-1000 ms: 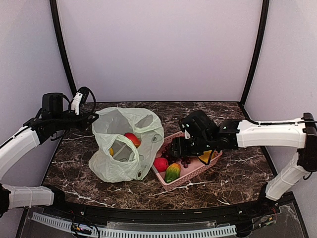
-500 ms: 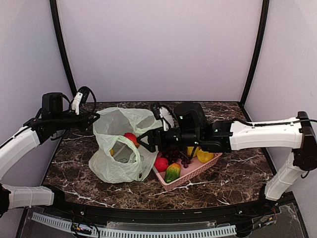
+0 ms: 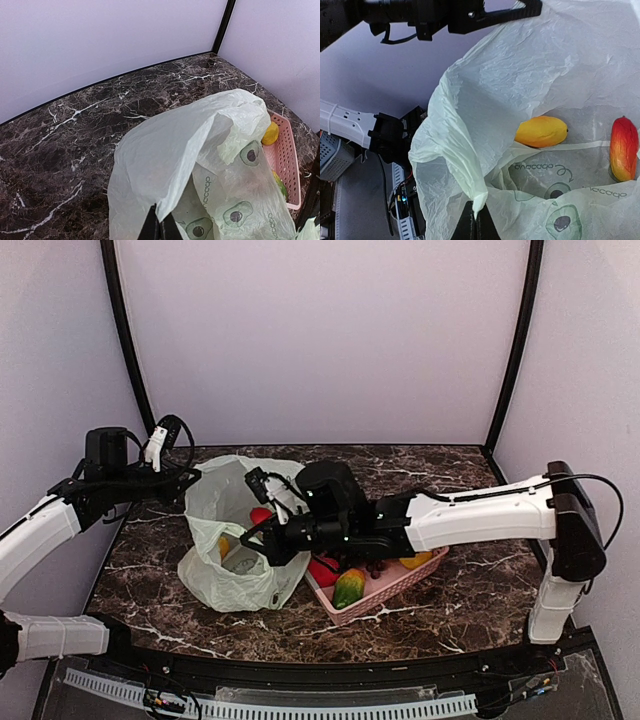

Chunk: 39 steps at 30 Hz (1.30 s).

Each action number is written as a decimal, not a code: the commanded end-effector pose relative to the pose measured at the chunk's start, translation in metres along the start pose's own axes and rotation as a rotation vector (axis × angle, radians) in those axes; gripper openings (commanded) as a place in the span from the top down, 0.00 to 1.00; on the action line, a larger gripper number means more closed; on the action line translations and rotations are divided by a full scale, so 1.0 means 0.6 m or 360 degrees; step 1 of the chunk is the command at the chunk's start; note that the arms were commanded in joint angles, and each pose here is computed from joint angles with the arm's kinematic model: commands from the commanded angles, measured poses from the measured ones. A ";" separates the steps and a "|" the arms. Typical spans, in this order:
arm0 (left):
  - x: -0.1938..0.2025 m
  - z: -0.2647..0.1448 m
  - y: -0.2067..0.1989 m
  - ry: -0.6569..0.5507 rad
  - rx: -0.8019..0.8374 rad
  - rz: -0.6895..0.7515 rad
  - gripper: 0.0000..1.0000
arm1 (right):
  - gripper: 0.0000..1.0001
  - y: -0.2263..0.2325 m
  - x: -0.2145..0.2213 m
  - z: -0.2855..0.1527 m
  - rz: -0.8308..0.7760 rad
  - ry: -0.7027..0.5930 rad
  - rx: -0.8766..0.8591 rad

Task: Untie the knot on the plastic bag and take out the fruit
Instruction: Adjust the bag handles on the takeout bag.

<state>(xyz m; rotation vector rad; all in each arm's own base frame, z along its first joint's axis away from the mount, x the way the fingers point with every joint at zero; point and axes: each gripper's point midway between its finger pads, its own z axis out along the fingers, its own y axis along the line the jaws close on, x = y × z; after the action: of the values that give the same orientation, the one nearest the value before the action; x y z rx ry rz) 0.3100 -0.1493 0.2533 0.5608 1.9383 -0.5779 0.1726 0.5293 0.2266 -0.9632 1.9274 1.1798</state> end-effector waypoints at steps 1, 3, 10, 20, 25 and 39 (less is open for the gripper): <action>0.005 0.000 -0.004 0.0002 0.0003 0.0022 0.99 | 1.00 0.026 0.056 0.051 -0.0120 0.0180 -0.0096; 0.004 0.003 -0.009 0.0001 0.0033 0.0014 0.99 | 1.00 0.037 0.077 0.077 -0.0151 0.0252 -0.0151; 0.001 0.004 -0.039 -0.0023 0.0176 0.0019 0.99 | 1.00 0.047 0.128 0.141 -0.0181 0.0410 -0.0290; 0.033 0.003 -0.090 0.0052 0.0357 0.0114 0.99 | 0.48 0.022 0.066 0.078 -0.0246 0.0216 -0.0023; 0.039 0.006 -0.088 0.0075 0.0326 0.0156 0.99 | 0.22 0.005 0.020 0.019 -0.0241 0.0054 0.0108; 0.022 -0.005 -0.103 0.0003 0.0369 0.0167 0.99 | 0.63 -0.087 0.037 0.084 -0.0153 0.0126 0.0284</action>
<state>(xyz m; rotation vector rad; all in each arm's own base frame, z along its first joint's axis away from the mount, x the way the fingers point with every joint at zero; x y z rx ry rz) 0.2748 -0.1905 0.2481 0.7897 1.8692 -0.7082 0.1962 0.5501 0.1853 -1.0401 1.9379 0.9761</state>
